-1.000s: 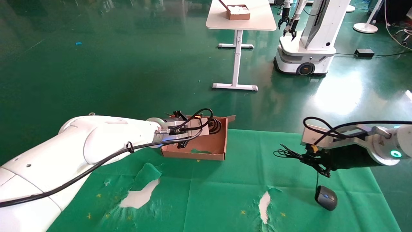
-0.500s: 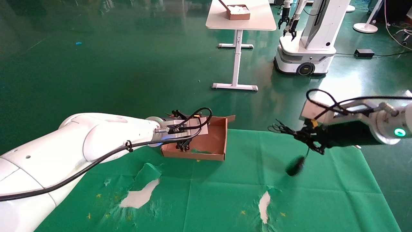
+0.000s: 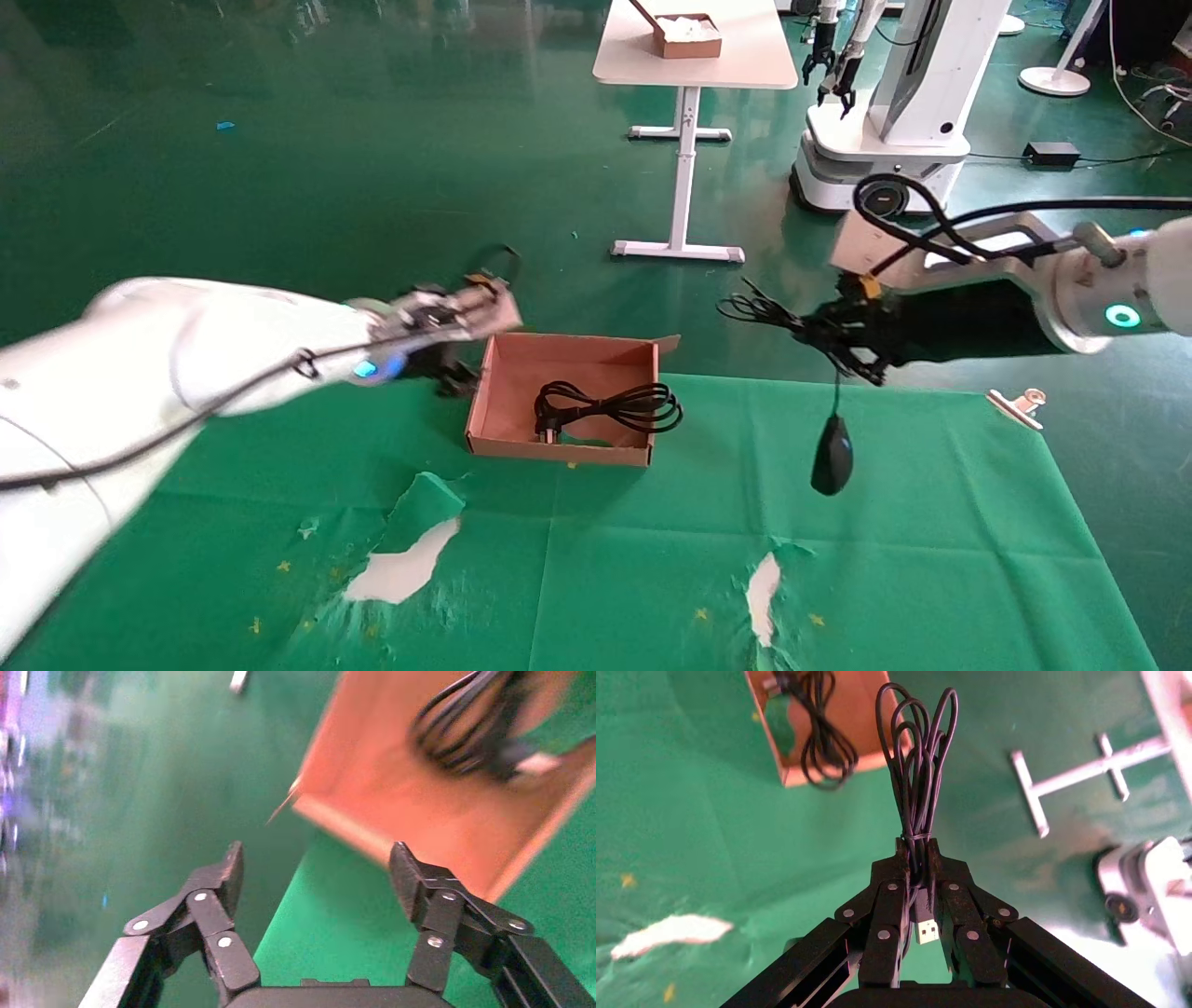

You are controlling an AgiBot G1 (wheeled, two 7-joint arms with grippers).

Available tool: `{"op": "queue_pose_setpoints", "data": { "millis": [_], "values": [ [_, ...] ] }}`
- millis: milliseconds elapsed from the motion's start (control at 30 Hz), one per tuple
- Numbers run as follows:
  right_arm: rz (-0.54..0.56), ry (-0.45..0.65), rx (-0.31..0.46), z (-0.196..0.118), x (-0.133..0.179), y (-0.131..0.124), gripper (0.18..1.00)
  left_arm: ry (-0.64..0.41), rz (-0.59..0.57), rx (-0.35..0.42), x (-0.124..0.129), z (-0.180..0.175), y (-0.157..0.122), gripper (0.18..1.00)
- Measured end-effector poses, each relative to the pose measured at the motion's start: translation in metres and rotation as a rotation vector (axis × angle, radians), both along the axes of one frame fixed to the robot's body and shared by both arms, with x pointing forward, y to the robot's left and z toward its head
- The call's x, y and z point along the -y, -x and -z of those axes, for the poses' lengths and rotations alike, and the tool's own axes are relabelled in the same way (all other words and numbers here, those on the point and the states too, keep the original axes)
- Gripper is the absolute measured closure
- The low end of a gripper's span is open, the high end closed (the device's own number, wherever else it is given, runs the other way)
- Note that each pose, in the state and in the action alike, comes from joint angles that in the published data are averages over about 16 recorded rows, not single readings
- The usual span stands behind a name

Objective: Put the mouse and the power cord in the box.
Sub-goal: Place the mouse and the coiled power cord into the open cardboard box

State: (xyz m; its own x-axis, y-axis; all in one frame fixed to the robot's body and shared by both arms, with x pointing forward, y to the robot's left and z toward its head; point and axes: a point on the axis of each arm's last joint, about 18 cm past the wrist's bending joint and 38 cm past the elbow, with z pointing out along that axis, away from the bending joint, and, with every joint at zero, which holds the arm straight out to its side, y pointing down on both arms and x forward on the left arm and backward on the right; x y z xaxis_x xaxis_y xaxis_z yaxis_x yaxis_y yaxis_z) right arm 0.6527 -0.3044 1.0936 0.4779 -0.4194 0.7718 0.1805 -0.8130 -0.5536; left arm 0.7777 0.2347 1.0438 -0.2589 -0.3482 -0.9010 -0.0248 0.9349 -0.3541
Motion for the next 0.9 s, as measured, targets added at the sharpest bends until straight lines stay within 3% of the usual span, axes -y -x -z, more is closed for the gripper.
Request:
{"op": "queue_pose_setpoints", "data": {
  "millis": [233,400,667,900],
  "values": [
    [-0.097,0.016,0.056,-0.016,-0.047,-0.017,0.958,0.039,-0.171,0.009,-0.060,-0.015,0.002,0.361],
    [-0.165,0.040,0.095,-0.021,-0.092,-0.036,0.958,0.034,-0.245,0.009,-0.084,-0.016,0.004,0.278],
    [-0.266,0.094,0.128,-0.009,-0.157,-0.055,0.959,0.025,-0.267,0.006,-0.088,-0.014,0.004,0.210],
    [-0.288,0.153,0.118,0.020,-0.181,-0.065,0.959,0.024,-0.269,0.006,-0.087,-0.014,0.004,0.187]
  ]
}}
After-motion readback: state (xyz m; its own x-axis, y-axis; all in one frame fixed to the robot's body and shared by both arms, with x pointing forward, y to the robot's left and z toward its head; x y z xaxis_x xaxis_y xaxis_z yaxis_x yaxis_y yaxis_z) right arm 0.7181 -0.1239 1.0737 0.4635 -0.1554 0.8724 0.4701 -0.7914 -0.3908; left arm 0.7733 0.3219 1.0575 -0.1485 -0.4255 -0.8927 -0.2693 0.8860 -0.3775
